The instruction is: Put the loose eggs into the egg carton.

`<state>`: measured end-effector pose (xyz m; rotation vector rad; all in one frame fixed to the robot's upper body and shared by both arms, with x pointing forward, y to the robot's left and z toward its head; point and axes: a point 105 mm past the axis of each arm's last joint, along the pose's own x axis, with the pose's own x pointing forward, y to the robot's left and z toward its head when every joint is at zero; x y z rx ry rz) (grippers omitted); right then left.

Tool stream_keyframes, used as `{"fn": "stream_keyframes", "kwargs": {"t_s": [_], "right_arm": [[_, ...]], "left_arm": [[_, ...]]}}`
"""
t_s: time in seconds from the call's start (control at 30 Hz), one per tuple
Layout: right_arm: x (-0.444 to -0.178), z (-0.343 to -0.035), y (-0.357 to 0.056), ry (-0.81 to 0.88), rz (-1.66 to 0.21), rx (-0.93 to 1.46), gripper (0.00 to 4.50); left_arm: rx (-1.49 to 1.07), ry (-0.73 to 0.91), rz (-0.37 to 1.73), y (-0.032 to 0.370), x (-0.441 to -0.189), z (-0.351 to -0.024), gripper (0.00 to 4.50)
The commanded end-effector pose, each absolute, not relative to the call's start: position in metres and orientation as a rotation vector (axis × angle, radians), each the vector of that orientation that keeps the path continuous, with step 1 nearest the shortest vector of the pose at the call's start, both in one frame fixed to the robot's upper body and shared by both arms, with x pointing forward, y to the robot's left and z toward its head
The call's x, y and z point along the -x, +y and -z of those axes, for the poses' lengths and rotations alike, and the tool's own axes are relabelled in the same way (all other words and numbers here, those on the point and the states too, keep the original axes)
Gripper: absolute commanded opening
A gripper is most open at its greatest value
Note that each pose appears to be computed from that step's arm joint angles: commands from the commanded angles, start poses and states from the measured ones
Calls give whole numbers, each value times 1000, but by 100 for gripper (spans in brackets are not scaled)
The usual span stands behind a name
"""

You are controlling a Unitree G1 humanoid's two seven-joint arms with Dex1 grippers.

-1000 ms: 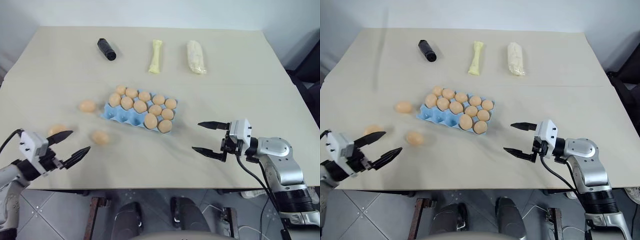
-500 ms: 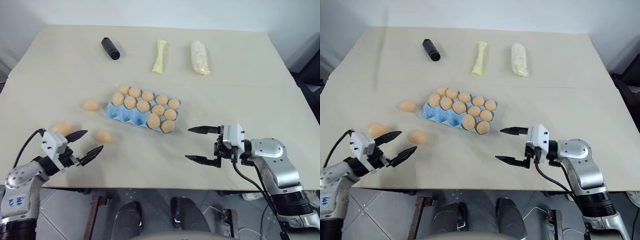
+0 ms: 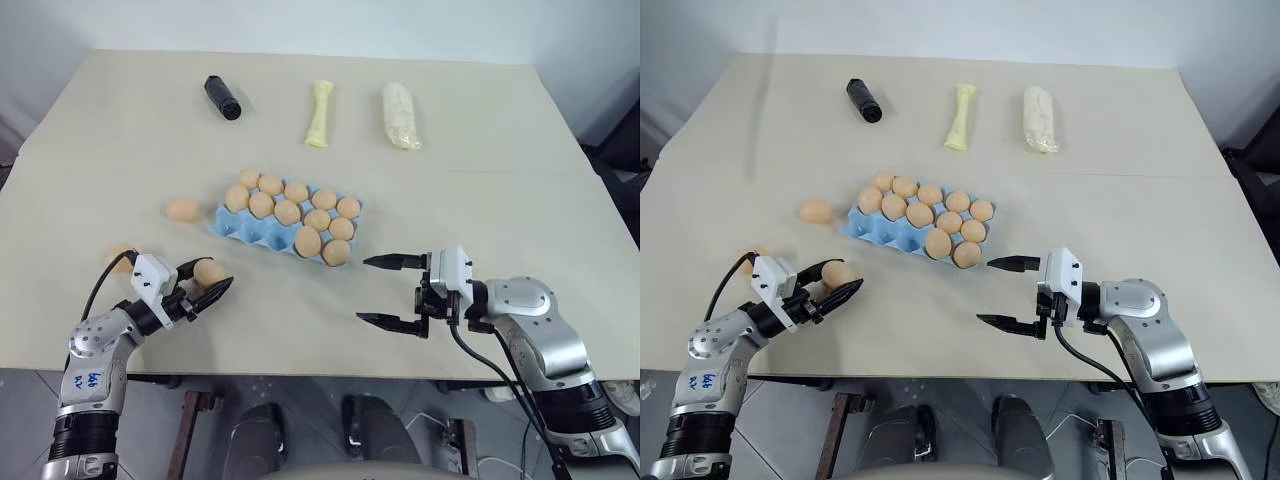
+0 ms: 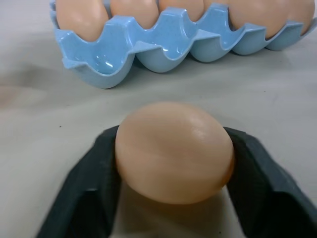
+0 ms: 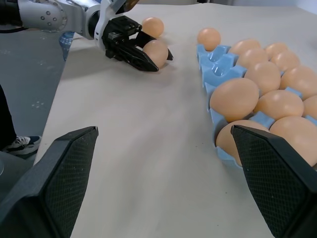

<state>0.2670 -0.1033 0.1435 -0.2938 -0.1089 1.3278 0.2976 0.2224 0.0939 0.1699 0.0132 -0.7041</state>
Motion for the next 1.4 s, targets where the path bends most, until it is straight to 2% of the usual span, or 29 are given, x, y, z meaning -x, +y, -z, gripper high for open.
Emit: {"fn": "stream_keyframes", "kwargs": {"t_s": [0.03,0.2,0.33,0.47,0.63,0.73,0.83,0.87,1.0,1.17,1.4], "right_arm": [[-268,-157,-100,-154,-1312,271,450],[-273,-161,-102,-157,-1274,267,450],[-273,-162,-101,-162,-1257,240,450],[-270,-161,-100,-160,-1232,213,450],[-268,-162,-100,-169,-1207,202,450],[-266,-161,-100,-169,-1205,200,450],[-264,-160,-100,-168,-1203,197,450],[-264,-159,-100,-168,-1203,196,450],[-262,-157,-97,-161,-1233,191,450],[-262,-152,-93,-152,-1286,207,450],[-267,-152,-83,-192,-1337,221,450]], "left_arm": [[-145,-91,768,200,-299,-121,241],[-149,-184,914,150,-314,-148,241],[-213,-185,951,125,-336,-146,241],[-214,-206,925,118,-356,-147,241],[-187,-247,928,114,-358,-152,241],[-188,-282,938,117,-351,-157,335],[-212,-326,918,127,-343,-168,429],[-213,-332,909,132,-340,-170,448],[-261,-293,824,168,-324,-169,448],[-294,-195,691,215,-298,-149,448],[-239,-73,272,302,-252,-110,448]]}}
